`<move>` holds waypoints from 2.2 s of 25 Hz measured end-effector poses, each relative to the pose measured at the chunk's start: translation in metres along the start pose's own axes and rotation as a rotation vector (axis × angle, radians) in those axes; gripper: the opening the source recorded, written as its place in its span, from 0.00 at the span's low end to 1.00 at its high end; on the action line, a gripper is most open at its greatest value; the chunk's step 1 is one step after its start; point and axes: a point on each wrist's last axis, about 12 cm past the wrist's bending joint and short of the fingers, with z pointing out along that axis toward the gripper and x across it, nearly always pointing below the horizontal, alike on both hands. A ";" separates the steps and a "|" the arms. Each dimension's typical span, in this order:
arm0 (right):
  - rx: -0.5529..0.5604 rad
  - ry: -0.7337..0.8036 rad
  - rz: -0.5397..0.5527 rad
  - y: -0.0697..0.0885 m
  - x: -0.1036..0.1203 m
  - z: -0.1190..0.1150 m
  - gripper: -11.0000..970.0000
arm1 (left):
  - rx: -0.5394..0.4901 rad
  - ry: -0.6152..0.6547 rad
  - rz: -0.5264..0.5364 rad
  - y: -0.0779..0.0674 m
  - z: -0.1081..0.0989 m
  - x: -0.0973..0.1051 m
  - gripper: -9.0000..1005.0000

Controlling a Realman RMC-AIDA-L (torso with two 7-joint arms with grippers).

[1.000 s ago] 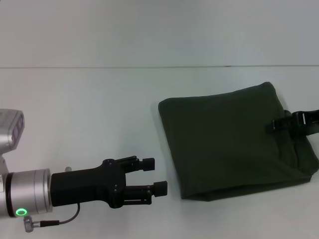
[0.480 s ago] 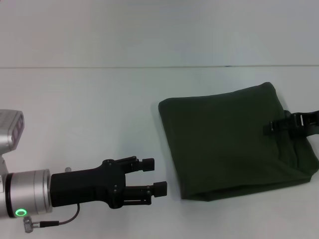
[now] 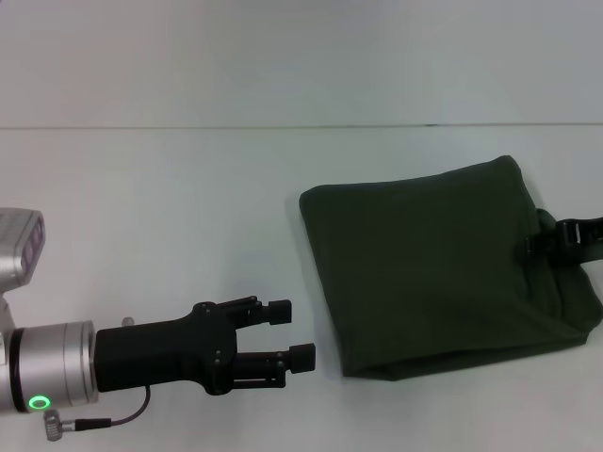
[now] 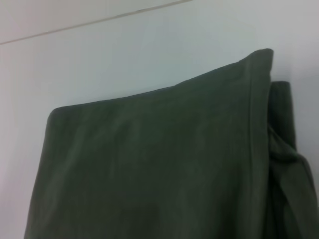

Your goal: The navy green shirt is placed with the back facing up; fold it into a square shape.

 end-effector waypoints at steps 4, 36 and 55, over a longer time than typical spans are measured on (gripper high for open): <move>0.000 0.000 -0.001 0.000 0.000 0.000 0.55 | 0.001 0.000 0.000 0.000 0.000 0.000 0.87; 0.028 0.038 -0.046 0.003 0.002 0.006 0.06 | 0.006 -0.001 -0.001 -0.001 0.000 0.000 0.87; -0.030 -0.106 0.110 -0.033 0.019 -0.021 0.05 | 0.010 -0.002 -0.001 -0.001 0.000 0.000 0.87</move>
